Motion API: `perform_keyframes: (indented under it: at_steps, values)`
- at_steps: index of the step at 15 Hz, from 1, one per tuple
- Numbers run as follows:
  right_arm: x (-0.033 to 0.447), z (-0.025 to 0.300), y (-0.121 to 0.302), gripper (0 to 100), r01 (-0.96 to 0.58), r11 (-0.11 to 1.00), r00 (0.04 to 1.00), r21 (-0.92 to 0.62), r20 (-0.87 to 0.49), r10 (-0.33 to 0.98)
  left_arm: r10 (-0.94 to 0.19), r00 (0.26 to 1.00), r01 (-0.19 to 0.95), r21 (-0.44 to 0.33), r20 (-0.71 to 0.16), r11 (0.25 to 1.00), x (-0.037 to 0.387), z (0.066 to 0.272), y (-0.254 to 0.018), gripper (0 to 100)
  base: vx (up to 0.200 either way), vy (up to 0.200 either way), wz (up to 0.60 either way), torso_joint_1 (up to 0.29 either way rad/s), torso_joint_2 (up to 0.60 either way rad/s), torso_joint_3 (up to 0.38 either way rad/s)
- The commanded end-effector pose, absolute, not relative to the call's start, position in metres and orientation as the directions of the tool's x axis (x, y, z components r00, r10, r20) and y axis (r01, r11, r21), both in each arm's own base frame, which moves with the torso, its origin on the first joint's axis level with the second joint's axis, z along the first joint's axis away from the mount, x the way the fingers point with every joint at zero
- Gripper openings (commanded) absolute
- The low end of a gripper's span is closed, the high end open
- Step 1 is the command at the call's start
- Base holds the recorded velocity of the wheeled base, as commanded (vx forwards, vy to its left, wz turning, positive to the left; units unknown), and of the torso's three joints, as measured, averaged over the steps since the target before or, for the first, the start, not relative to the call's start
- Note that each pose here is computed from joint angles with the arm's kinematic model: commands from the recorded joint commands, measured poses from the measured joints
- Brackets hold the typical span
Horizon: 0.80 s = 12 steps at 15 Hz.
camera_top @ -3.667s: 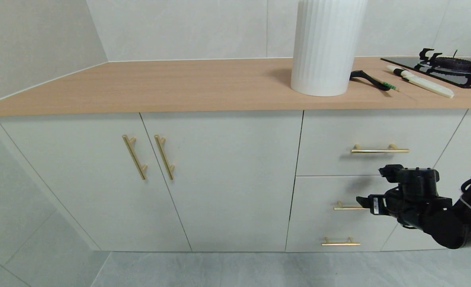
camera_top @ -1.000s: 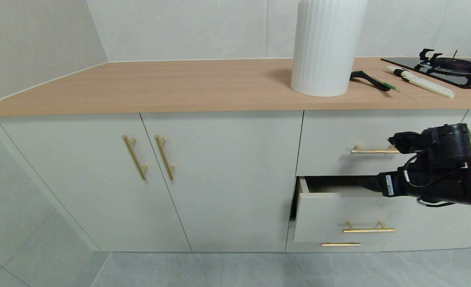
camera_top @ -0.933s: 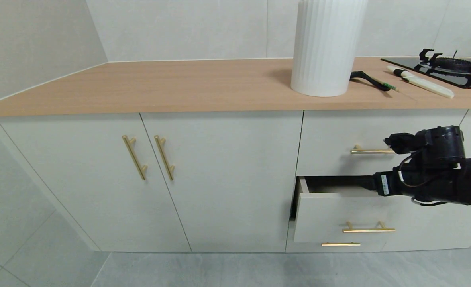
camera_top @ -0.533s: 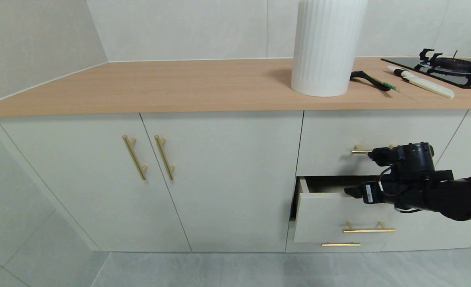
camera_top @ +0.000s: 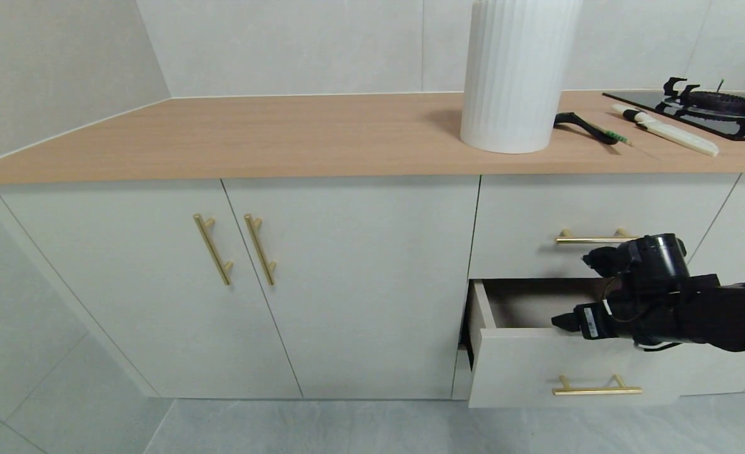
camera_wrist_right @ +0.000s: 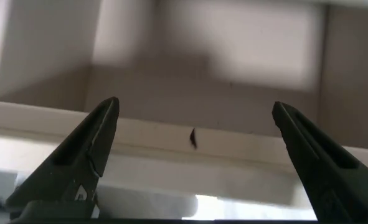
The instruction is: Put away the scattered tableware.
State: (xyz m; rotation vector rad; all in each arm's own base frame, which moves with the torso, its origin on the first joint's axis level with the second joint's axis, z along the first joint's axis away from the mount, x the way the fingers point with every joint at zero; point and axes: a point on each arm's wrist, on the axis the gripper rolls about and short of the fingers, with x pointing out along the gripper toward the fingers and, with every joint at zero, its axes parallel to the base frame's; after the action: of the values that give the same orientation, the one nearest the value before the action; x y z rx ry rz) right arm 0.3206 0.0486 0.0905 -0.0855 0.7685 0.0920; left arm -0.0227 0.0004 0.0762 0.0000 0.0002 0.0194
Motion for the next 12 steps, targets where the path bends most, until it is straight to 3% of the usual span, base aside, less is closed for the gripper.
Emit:
perform_keyframes:
  at_steps: [1, 7, 12]
  values:
    - [0.311, 0.109, 0.047, 100, -0.122, 0.992, 0.726, -0.041, -0.685, 0.061, 0.020, 1.000, -0.020, 0.000, 0.000, 1.000, -0.023, 0.076, 0.000, 100, 0.000, 0.000, 0.00, 0.000, 0.00, 0.000]
    - [0.274, 0.132, 0.050, 100, -0.209, 0.977, 0.473, -0.051, -0.879, 0.055, 0.020, 1.000, -0.020, 0.000, 0.000, 1.000, -0.023, 0.076, 0.000, 100, 0.000, 0.000, 0.00, 0.000, 0.00, 0.000]
    - [0.253, 0.128, 0.058, 100, -0.262, 0.964, 0.307, -0.051, -0.951, 0.033, 0.020, 1.000, -0.020, 0.000, 0.000, 1.000, -0.023, 0.076, 0.000, 100, 0.000, 0.000, 0.00, 0.000, 0.00, 0.000]
